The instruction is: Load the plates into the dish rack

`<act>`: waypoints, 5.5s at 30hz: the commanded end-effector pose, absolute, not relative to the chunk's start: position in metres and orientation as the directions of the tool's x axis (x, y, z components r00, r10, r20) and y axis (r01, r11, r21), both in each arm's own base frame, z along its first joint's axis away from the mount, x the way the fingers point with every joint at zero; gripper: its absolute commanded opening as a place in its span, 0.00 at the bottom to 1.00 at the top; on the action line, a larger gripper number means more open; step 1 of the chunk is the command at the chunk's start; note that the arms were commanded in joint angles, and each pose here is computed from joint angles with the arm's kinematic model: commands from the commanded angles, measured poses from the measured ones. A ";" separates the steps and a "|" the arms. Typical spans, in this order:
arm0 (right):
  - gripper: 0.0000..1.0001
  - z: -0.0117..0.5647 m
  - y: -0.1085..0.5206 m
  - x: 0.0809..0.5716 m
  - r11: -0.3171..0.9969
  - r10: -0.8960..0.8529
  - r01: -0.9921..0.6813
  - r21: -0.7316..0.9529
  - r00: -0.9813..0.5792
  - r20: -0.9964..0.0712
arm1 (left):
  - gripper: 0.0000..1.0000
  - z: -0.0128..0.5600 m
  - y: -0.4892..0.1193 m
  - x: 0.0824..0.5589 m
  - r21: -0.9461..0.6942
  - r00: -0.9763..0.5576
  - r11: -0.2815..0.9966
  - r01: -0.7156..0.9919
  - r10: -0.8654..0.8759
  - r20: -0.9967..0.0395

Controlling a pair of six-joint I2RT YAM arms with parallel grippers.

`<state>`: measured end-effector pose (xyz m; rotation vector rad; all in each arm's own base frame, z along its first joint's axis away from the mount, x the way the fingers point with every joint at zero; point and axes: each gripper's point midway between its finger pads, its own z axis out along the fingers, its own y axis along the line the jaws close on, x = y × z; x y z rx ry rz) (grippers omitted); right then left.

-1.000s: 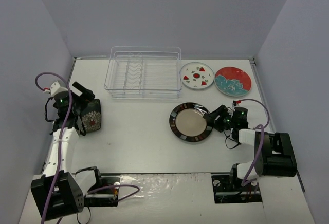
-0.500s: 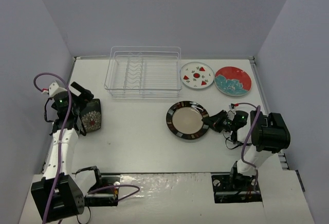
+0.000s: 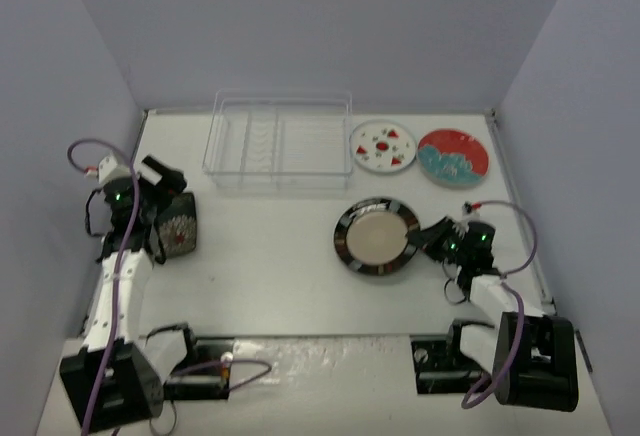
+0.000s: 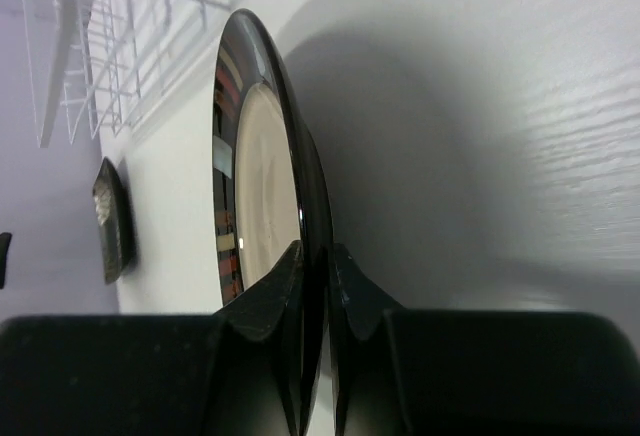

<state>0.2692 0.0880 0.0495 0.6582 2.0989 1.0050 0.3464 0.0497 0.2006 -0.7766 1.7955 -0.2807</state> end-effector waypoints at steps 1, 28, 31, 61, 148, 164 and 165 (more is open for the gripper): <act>0.00 0.135 0.070 0.288 0.645 0.679 0.026 0.764 -0.478 -0.557 | 0.97 0.281 -0.001 0.371 -0.578 -0.104 0.816 -0.011 -0.576 -0.811; 0.00 0.321 0.111 0.257 0.468 0.682 -0.475 0.745 -0.341 -0.647 | 0.97 0.299 -0.319 0.322 -0.578 -0.561 0.047 0.815 -0.186 -0.807; 0.00 0.321 0.114 0.257 0.447 0.688 -0.490 0.748 -0.347 -0.638 | 0.97 0.305 -0.337 0.314 -0.619 -0.620 -0.064 0.783 -0.170 -0.766; 0.70 0.283 0.088 0.309 0.679 0.600 -0.302 0.669 -0.298 -0.743 | 0.00 0.366 -0.342 0.350 -0.288 -0.282 0.133 0.948 -0.060 -0.957; 0.91 0.221 0.071 0.374 0.745 0.635 0.044 0.666 -0.354 -0.687 | 0.00 0.383 -0.135 0.557 0.746 0.744 0.094 0.659 0.058 -0.665; 0.91 0.220 0.084 0.388 0.750 0.624 0.053 0.659 -0.384 -0.680 | 0.00 0.336 -0.105 0.575 0.671 0.667 0.112 0.732 0.082 -0.741; 0.91 0.220 0.085 0.390 0.751 0.623 0.051 0.659 -0.387 -0.680 | 0.00 0.333 -0.104 0.577 0.670 0.665 0.114 0.733 0.082 -0.742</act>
